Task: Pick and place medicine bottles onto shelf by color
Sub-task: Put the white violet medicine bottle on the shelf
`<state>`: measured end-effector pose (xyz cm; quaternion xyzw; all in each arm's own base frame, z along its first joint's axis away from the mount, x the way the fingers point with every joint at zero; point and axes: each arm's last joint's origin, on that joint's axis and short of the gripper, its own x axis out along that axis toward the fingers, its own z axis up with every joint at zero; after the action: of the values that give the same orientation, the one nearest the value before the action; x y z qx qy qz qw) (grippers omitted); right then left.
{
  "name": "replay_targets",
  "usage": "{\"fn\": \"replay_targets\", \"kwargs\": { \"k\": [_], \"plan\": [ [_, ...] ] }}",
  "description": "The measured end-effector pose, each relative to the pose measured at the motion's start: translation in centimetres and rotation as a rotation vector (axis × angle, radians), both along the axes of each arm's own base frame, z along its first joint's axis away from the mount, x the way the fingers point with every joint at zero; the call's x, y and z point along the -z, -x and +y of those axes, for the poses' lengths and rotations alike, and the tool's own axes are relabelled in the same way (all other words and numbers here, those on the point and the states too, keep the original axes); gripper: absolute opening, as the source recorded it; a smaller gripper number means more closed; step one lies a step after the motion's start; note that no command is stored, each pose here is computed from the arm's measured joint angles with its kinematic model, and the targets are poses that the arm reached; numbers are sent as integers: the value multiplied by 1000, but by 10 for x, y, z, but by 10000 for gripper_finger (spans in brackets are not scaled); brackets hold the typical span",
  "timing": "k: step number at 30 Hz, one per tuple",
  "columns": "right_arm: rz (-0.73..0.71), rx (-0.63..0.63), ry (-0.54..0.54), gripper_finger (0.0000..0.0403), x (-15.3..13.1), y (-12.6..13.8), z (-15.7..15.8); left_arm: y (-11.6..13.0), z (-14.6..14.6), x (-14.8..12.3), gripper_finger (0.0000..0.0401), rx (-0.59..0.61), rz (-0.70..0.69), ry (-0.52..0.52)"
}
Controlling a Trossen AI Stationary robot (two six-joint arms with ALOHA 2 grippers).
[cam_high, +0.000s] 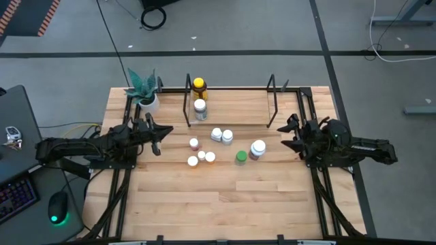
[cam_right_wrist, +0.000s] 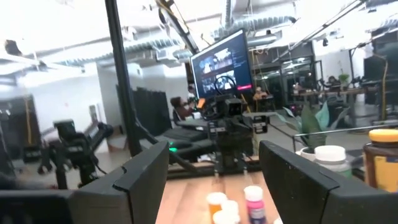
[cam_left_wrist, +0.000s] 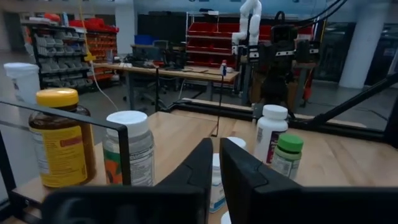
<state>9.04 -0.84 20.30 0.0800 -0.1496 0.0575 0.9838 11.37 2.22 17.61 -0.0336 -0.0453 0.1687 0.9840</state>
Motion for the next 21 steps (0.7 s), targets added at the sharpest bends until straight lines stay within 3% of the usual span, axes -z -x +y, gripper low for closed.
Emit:
{"fn": "replay_targets", "kwargs": {
  "k": [4,13,21],
  "plan": [
    [-5,-7,-34,257,-1,0,0,0,0,0,42,0,0,1],
    [-9,113,-156,257,0,0,-4,0,0,0,30,0,0,1],
    [0,139,-155,256,-13,1,-5,0,0,0,40,0,1,0]
  ]
}}
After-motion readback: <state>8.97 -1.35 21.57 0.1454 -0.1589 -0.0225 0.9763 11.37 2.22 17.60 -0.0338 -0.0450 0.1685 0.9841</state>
